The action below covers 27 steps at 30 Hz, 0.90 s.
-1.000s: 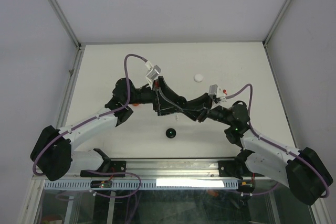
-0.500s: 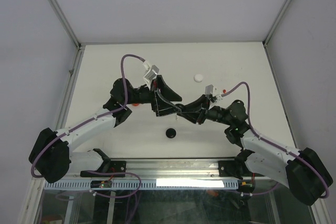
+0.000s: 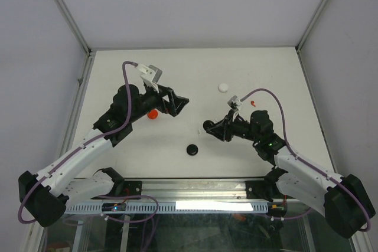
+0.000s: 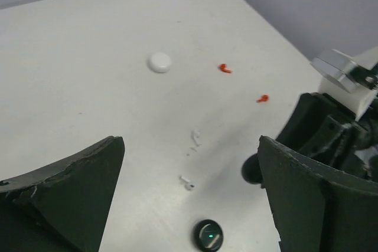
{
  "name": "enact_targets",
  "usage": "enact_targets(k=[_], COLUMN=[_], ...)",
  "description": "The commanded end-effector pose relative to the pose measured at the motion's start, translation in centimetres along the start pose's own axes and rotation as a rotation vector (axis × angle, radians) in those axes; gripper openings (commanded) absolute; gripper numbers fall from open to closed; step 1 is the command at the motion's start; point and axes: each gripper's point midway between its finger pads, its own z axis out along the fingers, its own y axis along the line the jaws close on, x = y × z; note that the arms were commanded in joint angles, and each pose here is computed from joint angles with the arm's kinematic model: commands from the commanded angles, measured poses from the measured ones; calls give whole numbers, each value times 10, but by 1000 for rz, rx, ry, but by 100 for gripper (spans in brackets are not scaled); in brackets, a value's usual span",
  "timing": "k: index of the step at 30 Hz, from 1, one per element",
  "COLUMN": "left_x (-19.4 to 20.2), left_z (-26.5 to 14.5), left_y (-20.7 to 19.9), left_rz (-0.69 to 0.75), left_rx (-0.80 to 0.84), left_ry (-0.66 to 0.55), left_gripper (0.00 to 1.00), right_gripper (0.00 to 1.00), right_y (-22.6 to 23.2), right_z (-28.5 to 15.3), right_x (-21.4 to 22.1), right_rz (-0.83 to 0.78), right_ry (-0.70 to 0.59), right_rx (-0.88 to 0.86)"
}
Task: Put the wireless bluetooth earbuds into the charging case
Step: Place the charging case at the center of the board.
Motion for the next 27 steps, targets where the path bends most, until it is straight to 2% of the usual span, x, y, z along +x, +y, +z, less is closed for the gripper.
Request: enact_targets(k=[1, 6, 11, 23, 27], left_x=[-13, -6, 18, 24, 24], left_z=[-23, -32, -33, -49, -52], left_y=[59, 92, 116, 138, 141], left_rz=[168, 175, 116, 127, 134], left_rx=[-328, -484, -513, -592, -605], left_ry=[30, 48, 106, 117, 120], left_gripper=[99, 99, 99, 99, 99], right_gripper=[0, 0, 0, 3, 9], right_y=[-15, -27, -30, -21, -15], right_z=[-3, -3, 1, 24, 34], right_x=[9, 36, 63, 99, 108], right_rz=[94, 223, 372, 502, 524], right_ry=[85, 181, 267, 392, 434], right_rx=[111, 184, 210, 201, 185])
